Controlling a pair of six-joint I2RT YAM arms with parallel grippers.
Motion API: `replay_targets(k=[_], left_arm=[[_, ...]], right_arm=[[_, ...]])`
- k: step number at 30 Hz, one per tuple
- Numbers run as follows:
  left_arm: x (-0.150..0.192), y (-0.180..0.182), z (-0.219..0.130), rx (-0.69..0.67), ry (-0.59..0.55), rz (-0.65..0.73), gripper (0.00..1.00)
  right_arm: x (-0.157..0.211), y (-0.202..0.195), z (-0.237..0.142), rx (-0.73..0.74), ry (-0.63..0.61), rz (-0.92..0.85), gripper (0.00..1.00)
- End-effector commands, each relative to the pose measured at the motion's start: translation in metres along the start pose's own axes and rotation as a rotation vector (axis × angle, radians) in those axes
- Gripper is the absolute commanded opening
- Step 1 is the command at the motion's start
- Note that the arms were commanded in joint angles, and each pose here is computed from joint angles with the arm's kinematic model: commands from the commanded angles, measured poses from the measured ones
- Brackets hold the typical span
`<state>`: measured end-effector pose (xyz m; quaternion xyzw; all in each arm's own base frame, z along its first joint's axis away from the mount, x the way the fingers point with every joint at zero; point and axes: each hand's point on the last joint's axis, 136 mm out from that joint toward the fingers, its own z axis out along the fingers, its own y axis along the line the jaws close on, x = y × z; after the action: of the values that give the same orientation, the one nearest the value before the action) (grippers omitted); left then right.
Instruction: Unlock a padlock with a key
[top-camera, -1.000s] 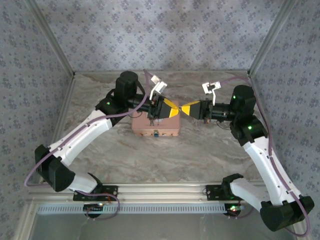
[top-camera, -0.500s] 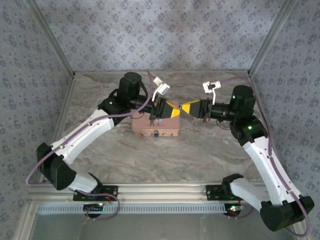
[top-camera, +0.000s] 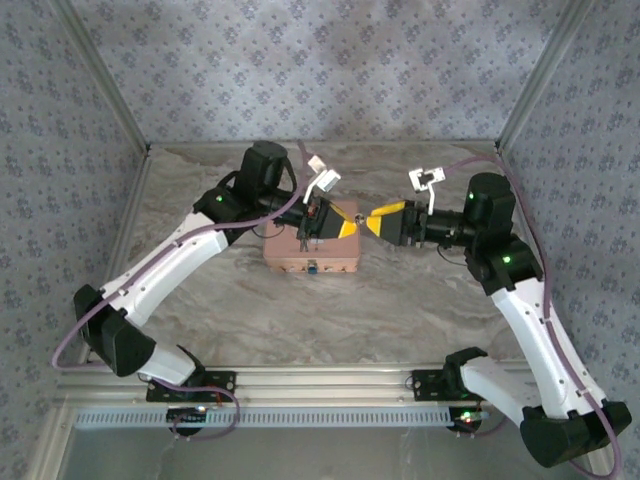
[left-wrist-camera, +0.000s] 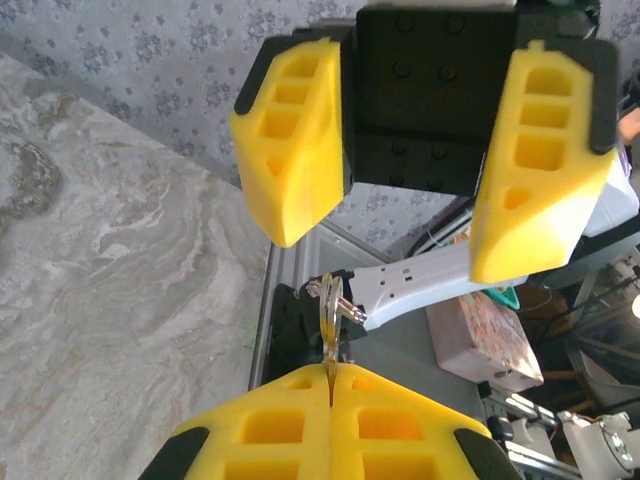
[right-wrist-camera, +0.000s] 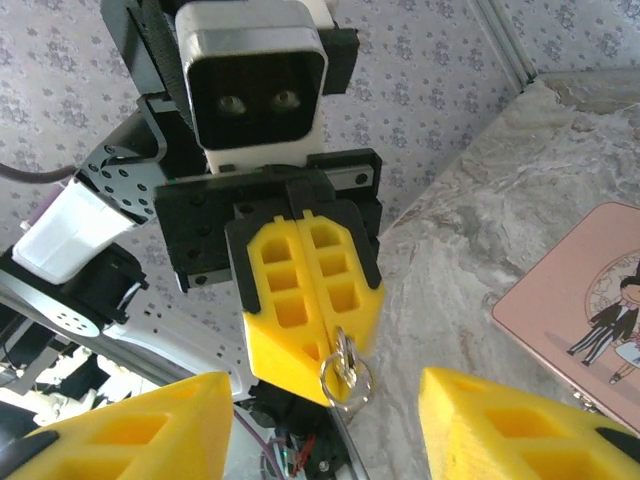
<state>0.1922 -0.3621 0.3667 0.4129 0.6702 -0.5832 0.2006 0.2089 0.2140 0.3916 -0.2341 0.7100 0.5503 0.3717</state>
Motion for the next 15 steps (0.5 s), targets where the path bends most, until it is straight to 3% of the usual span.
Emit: replay_targets(k=[1,6,15], left_arm=[[0.011,-0.011,0.004,0.046,0.071,0.001,0.0],[0.015,-0.014,0.009,0.063,0.109,-0.006,0.0],[0.013,-0.019,0.007,0.071,0.112,0.009,0.0]], right_arm=[[-0.004,0.01,0.001,-0.018,0.009,-0.029,0.57],[0.004,0.009,0.009,-0.024,0.058,-0.023,0.54],[0.014,0.006,0.008,-0.022,0.093,-0.019,0.31]])
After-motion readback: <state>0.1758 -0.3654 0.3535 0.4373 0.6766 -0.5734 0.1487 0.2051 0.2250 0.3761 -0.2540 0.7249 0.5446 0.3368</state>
